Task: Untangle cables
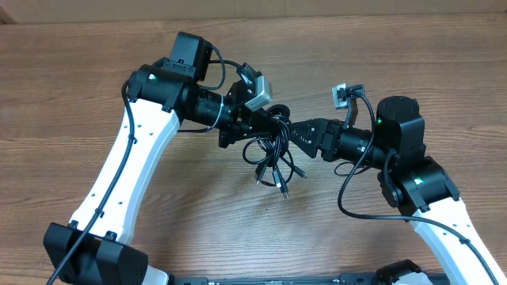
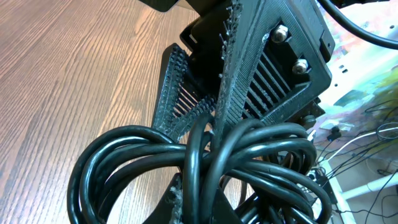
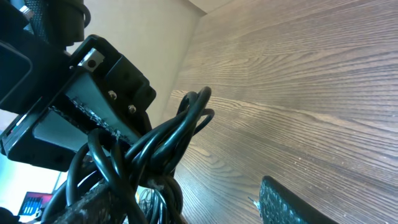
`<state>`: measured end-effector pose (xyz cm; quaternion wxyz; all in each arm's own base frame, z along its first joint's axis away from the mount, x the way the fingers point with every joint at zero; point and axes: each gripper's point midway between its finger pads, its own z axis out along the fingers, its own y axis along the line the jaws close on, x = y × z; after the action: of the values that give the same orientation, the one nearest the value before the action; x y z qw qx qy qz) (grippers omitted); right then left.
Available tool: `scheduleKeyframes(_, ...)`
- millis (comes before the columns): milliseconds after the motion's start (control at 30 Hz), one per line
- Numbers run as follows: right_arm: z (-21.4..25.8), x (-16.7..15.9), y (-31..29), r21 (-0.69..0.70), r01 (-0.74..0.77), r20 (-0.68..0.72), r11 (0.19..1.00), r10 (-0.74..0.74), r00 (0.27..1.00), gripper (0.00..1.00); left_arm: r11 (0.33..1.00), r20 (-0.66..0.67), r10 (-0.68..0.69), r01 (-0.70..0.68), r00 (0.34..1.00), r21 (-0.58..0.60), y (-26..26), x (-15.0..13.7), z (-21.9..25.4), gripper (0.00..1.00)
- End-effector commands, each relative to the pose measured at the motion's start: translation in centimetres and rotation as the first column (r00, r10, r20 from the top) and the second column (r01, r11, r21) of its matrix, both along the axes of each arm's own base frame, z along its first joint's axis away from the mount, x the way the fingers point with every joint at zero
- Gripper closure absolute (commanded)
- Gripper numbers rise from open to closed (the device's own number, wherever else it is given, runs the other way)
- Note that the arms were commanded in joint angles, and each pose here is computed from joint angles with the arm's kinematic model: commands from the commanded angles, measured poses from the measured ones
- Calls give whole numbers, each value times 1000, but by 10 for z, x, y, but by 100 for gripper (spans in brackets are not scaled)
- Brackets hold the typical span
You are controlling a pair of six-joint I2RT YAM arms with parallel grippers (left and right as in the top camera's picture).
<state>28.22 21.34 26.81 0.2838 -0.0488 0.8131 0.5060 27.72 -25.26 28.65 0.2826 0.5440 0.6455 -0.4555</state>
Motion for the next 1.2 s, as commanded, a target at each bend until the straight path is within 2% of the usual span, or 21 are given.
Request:
scheduleKeyframes(0, -32, 20, -14, -116, 126, -31, 985, -130, 991, 35, 952, -41, -165, 149, 985, -267, -22, -41, 58, 96)
scheduleKeyframes(967, -69, 25, -45, -290, 258, -93, 922, -295, 951, 34, 920, -65, -216, 181, 974, -348, -25, -51, 73, 96)
scheduleKeyframes(1167, -85, 23, -60, -372, 300, -112, 879, -363, 925, 34, 920, -67, -217, 181, 974, -348, -25, -51, 73, 96)
